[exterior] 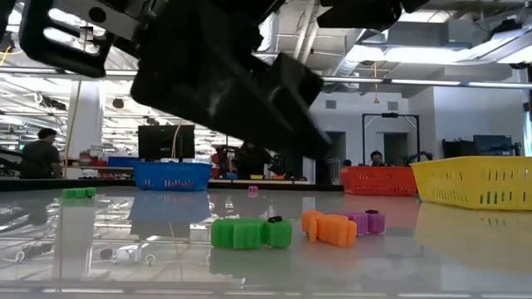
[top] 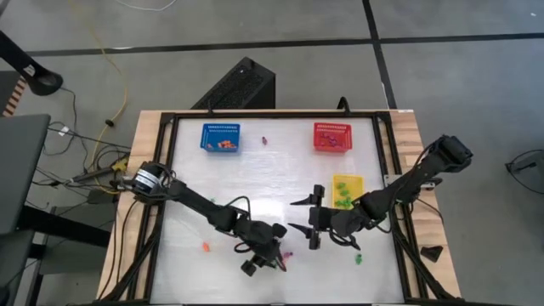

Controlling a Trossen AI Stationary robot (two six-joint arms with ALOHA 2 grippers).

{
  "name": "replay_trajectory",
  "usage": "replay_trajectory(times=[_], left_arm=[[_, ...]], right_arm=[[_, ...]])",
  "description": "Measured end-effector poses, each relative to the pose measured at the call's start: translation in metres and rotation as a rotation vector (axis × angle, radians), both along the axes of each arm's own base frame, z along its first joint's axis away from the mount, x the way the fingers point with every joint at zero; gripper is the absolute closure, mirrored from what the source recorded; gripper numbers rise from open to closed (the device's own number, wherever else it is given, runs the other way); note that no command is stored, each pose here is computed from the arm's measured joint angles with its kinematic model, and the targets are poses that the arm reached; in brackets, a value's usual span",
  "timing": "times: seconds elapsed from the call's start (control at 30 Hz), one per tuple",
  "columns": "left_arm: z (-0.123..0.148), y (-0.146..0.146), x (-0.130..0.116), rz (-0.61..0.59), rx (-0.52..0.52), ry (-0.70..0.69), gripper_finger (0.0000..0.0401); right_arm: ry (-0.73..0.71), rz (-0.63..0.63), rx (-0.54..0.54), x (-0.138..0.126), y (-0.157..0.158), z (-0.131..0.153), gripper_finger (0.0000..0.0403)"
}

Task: Sort Halloween decoration
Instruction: Put the green skeleton toy into the red bin

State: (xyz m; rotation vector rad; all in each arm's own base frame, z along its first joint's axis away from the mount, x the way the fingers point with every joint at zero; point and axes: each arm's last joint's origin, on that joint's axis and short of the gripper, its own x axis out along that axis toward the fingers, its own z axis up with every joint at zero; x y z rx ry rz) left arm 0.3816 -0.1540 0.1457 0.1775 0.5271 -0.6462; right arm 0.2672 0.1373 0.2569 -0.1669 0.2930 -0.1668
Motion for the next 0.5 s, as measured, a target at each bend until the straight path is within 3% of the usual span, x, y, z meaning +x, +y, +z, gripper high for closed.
replay_trajectory(times=[0.17, 0.3, 0.4, 0.5], left_arm=[[0.014, 0.012, -0.016, 0.052, 0.027, 0.187, 0.0257], [0.031, 0.020, -0.044, 0.150, 0.103, 0.401, 0.0257], [0.029, 0.022, -0.077, 0.258, 0.225, 0.591, 0.0257], [0.025, 0.024, -0.108, 0.385, 0.330, 0.648, 0.0257]], right_arm=[[0.010, -0.001, -0.005, 0.000, 0.000, -0.001, 0.0092], [0.024, -0.009, -0.001, 0.000, -0.002, -0.003, 0.0092], [0.039, -0.021, 0.007, 0.000, -0.004, -0.005, 0.0092], [0.057, -0.034, 0.002, 0.002, -0.006, -0.008, 0.0092]])
